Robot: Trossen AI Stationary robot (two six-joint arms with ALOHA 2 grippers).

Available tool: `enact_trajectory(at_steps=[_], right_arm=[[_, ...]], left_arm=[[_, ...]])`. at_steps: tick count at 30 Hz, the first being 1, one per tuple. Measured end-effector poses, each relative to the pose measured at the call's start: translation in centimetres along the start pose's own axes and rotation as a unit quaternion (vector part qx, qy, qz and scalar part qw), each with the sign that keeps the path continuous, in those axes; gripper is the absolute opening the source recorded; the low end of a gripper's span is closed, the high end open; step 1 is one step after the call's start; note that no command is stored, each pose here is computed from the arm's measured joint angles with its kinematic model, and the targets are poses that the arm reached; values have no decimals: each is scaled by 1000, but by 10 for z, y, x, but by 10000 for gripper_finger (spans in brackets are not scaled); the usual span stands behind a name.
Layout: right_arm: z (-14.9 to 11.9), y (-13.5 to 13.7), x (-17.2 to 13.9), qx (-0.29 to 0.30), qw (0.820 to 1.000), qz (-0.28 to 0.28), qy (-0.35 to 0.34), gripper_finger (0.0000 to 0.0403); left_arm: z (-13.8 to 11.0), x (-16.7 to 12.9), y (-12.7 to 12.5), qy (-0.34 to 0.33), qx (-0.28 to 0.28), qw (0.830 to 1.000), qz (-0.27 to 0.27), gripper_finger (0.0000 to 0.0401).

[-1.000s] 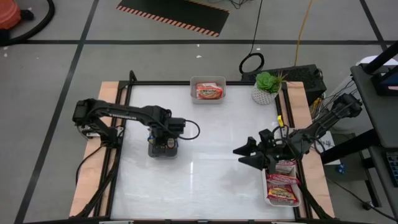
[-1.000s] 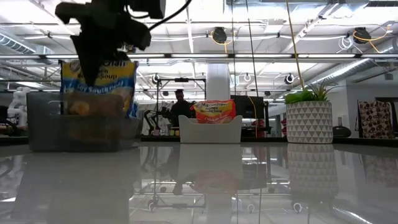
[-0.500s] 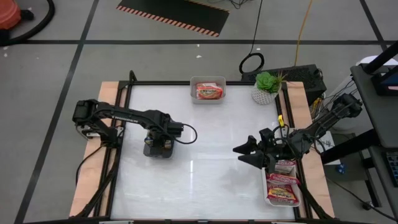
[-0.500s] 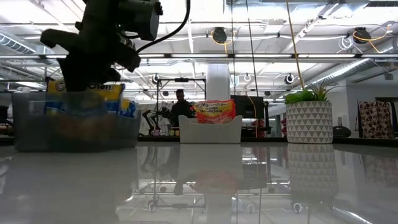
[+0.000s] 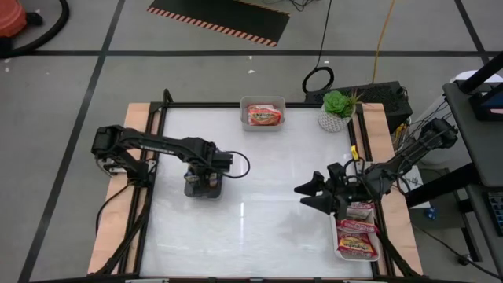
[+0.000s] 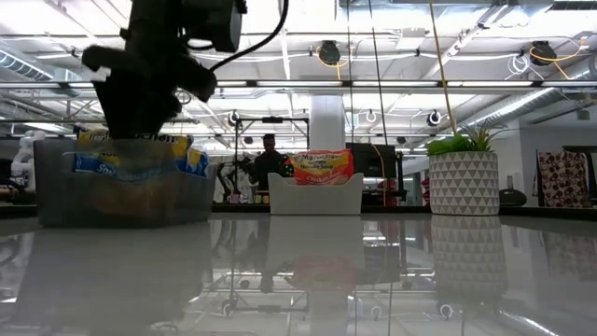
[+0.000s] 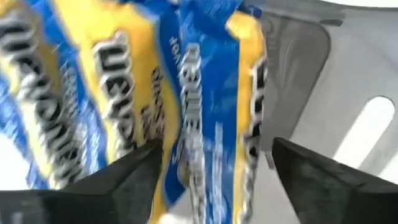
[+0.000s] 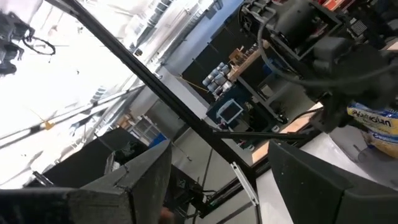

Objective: Sort Maruchan noodles
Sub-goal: Put the blue noodle pack into the black bin, then return to Home Position

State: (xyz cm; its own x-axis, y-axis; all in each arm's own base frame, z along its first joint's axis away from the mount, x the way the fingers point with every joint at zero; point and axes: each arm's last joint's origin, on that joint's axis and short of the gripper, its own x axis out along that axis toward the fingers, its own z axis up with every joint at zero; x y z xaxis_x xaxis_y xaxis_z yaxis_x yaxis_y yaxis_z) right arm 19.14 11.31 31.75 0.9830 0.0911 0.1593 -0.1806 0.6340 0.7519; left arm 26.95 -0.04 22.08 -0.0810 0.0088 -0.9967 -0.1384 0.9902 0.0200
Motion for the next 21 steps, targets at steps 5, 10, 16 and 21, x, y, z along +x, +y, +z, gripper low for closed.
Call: enact_trajectory(at_steps=[5, 10, 16, 21], right_arm=[[-4, -2, 0, -19, 999, -1, 27, 260], [-7, -5, 0, -102, 994, -5, 49, 260], [-7, -5, 0, -221, 974, 1, 50, 260], [-6, -4, 0, -265, 963, 8, 41, 260]], left_arm=[[-3, -31, 1, 23, -38, 999, 2, 359], [-3, -83, 3, -10, -83, 996, 26, 368], [-2, -149, 2, -141, -140, 980, 23, 361], [-8, -194, 3, -238, -144, 961, -7, 354]])
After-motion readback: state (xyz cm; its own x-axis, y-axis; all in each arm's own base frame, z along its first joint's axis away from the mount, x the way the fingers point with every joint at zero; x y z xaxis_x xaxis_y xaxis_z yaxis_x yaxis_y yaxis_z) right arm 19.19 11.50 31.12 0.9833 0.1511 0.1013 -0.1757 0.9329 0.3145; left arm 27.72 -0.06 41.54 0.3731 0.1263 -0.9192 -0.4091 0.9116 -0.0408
